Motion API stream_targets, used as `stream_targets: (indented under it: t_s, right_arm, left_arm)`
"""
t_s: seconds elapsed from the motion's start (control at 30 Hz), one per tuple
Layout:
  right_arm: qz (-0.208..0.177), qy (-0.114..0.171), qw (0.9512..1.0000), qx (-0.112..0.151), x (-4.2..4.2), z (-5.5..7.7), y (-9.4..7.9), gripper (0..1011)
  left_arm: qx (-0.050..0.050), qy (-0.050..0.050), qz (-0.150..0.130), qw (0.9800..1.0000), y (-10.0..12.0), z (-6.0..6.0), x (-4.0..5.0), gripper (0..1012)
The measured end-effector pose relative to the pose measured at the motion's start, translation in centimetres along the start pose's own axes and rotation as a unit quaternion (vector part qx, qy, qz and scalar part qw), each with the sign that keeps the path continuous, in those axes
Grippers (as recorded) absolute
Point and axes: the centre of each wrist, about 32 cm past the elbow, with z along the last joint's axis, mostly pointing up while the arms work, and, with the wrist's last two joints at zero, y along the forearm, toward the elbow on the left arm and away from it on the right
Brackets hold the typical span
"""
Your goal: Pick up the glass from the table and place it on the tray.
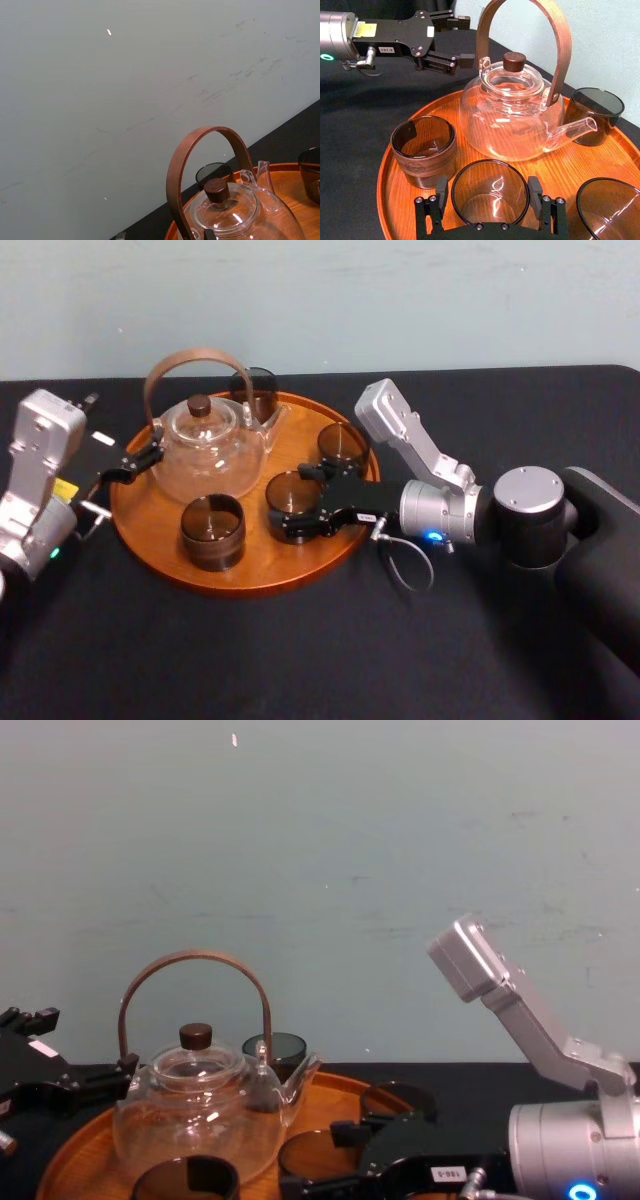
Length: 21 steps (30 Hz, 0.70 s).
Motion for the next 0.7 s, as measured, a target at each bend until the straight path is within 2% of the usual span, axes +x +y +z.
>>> stream_targets:
  t_s: [0.3,0.7]
  right_arm:
    - [0.008,0.006,0.9999,0.001,0.03,-0.2,-0.1,1002]
    - [0.0,0.01,0.9994,-0.033,-0.79,-0.2,-1.9,1002]
  left_arm:
    - [0.0,0.0,0.0,1.0,0.0,0.0,0.0,1010]
    - [0.0,0.0,0.0,1.0,0.0,0.0,0.0,1010]
